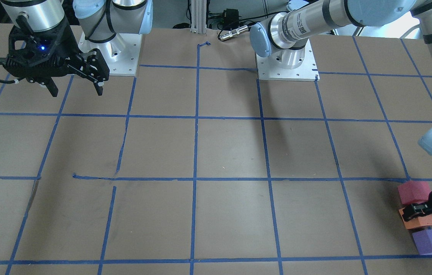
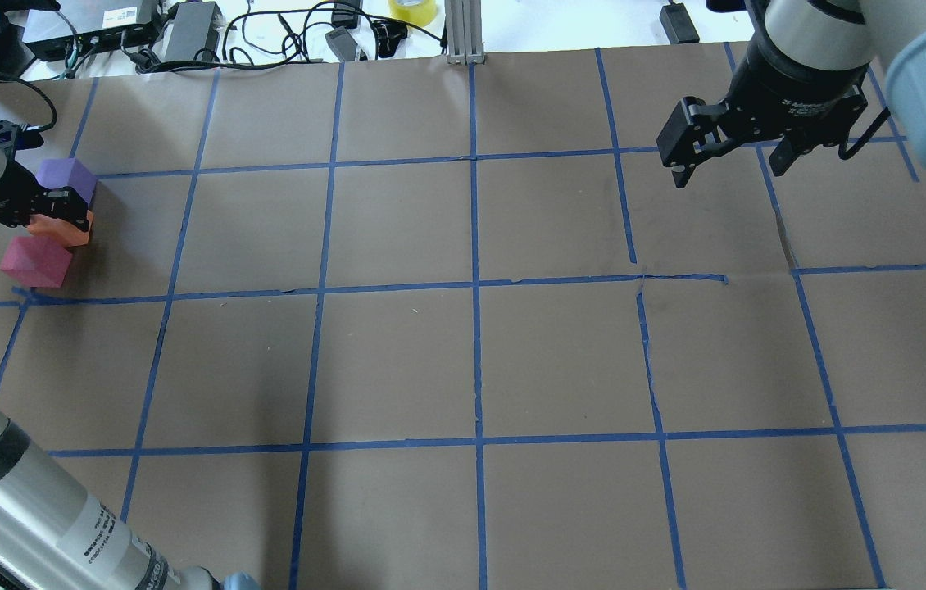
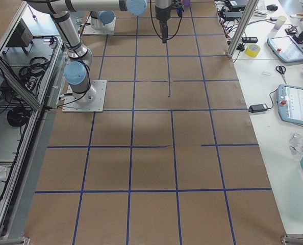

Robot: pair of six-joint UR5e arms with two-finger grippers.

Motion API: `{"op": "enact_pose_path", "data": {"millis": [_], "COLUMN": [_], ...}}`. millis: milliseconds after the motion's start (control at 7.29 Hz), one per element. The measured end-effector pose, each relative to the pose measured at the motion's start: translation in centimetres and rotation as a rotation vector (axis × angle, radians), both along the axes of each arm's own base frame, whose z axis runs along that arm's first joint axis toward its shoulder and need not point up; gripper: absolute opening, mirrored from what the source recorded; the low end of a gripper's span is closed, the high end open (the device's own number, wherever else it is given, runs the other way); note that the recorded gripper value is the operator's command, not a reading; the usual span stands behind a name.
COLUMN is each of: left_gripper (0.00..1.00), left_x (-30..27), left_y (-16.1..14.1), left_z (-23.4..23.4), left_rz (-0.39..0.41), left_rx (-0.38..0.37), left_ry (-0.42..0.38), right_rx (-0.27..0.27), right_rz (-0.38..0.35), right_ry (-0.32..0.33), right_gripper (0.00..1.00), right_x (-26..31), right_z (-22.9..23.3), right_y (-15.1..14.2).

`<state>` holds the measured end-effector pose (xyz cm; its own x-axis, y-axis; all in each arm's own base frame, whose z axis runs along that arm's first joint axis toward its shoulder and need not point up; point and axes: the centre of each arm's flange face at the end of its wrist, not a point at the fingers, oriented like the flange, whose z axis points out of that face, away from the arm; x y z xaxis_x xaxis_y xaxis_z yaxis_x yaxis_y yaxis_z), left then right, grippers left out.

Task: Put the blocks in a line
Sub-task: 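Lower the orange cube between the purple and pink cubes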

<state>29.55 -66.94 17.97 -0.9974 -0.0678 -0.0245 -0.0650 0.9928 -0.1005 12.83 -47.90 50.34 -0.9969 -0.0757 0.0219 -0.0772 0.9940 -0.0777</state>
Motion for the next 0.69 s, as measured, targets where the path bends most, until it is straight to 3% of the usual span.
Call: {"op": "enact_pose_path", "data": {"millis": [412, 686], "left_gripper": [0.25, 0.28], "left_x": [0.6, 1.7], "left_y": [-0.2, 0.1], "left_z": [0.1, -0.2], "left_rz": [-0.069, -0.070], "left_rx": [-0.006, -0.012], "left_ry": [-0.015, -0.021], "right_rx": [0.000, 0.000], "right_rz": [0.004, 0.008], "right_ry": [0.001, 0.002], "right_gripper": [1.00, 1.00], "right_x": [-0.1, -0.1], "right_z": [0.0, 0.0], "right_y": [0.0, 0.0]}}
